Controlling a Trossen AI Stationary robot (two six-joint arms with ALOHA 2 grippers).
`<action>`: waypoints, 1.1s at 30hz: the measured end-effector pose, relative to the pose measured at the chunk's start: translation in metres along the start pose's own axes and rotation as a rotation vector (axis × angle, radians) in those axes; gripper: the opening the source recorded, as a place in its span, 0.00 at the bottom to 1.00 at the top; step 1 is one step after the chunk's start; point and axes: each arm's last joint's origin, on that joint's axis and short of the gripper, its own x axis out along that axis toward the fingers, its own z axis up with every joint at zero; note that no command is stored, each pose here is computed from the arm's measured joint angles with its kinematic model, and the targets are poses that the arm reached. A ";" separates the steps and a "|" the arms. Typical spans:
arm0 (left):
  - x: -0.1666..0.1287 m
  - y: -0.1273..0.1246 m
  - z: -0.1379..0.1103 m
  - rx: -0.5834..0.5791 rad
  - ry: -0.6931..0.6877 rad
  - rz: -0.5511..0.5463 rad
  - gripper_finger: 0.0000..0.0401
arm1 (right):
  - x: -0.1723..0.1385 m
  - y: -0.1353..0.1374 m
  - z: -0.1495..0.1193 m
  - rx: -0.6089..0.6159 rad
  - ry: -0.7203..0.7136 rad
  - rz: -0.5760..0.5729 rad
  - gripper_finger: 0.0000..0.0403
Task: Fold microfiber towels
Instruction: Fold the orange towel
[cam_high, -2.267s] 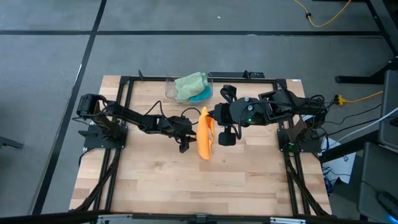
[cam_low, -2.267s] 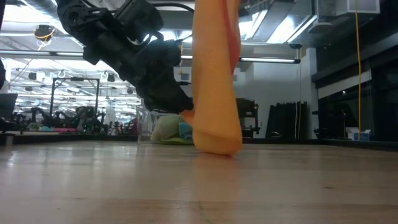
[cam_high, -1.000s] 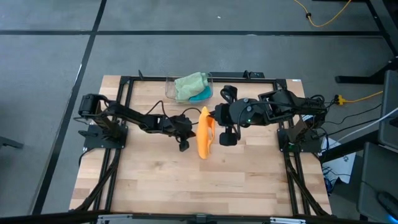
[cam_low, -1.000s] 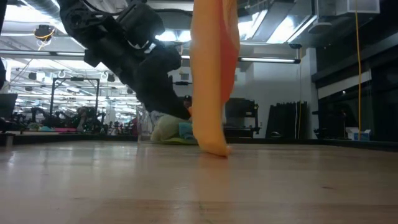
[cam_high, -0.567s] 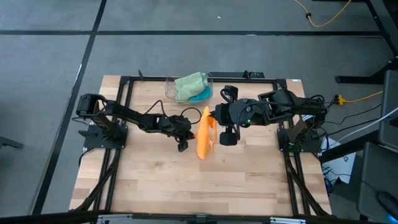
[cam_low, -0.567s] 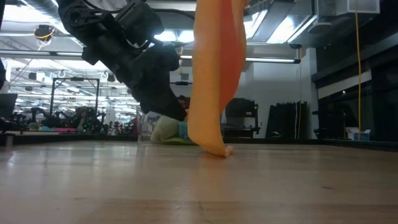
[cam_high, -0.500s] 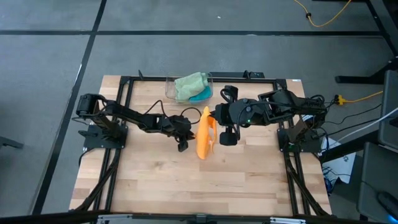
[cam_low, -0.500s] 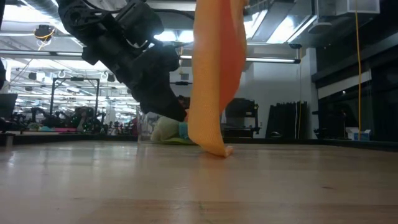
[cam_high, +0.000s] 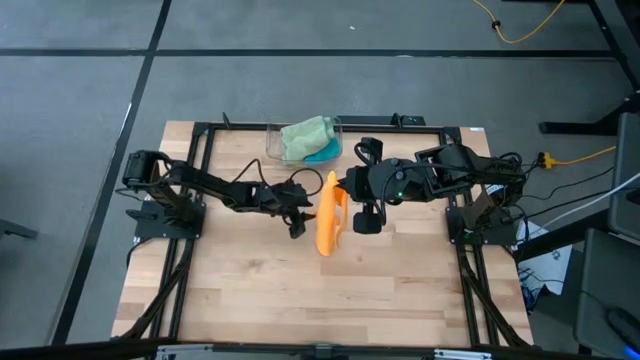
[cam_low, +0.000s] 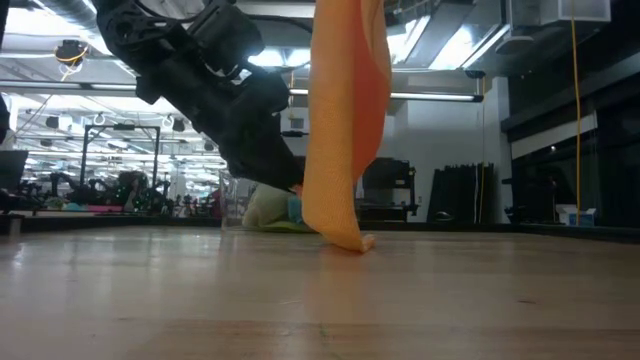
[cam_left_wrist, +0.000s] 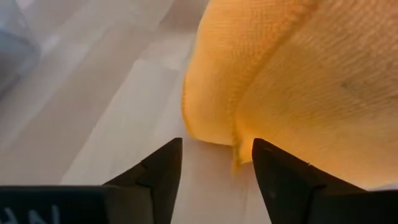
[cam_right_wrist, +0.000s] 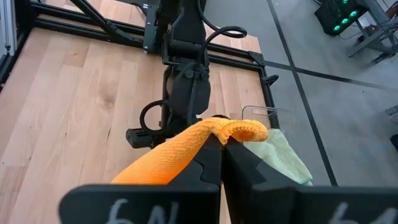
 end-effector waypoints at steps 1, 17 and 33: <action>0.001 0.001 0.000 -0.003 0.004 -0.012 0.47 | 0.000 0.000 0.000 -0.001 0.000 0.001 0.01; 0.011 0.006 -0.001 -0.010 -0.002 -0.091 0.47 | 0.000 0.000 0.000 -0.023 -0.003 0.008 0.01; 0.016 0.007 -0.003 0.015 -0.022 -0.047 0.03 | 0.000 0.000 0.000 -0.026 0.004 0.008 0.01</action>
